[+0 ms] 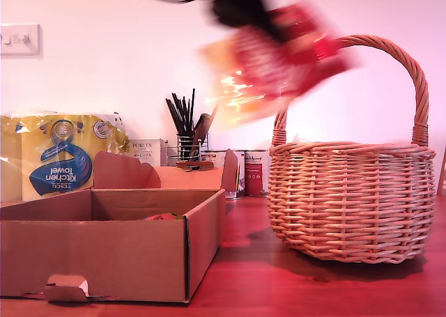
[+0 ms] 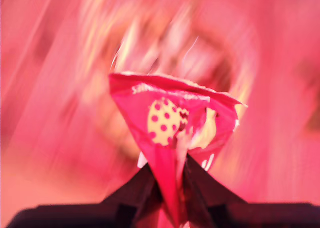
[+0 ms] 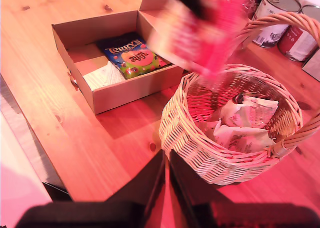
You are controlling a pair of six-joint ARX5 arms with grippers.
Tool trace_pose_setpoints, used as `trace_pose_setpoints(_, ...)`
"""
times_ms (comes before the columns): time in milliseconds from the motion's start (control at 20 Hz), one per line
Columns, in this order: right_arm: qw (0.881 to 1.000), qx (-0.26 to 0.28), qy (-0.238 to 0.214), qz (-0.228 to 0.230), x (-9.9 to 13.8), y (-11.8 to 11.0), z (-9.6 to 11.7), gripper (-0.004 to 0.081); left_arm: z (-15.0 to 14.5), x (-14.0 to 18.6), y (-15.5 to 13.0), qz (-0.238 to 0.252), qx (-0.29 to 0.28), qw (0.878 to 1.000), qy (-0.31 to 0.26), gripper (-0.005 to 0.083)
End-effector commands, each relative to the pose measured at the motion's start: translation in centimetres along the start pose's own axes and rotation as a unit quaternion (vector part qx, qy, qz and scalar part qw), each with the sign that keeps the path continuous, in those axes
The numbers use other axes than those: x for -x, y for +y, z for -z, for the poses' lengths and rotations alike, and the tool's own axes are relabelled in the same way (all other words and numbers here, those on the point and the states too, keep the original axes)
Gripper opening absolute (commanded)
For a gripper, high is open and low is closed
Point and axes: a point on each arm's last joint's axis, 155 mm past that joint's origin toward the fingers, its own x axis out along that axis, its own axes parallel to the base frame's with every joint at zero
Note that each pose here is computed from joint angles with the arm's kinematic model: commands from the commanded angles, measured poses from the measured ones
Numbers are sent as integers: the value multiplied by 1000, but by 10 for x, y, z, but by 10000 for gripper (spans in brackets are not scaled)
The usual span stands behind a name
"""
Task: Move the bags of Easter eggs from the cardboard box on the left into the woven basket on the right side.
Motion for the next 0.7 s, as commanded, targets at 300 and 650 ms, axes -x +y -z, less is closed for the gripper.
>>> trace_pose_setpoints(300, 1000, 4, 2, -1, 2, 1, 1, -13, 14, -86, 17, -44, -4, 999, -1, -22)
trace_pose_setpoints(650, 1000, 7, 8, -3, 2, 2, 4, -13, 14, -95, 12, -29, 17, 999, -10, -22)
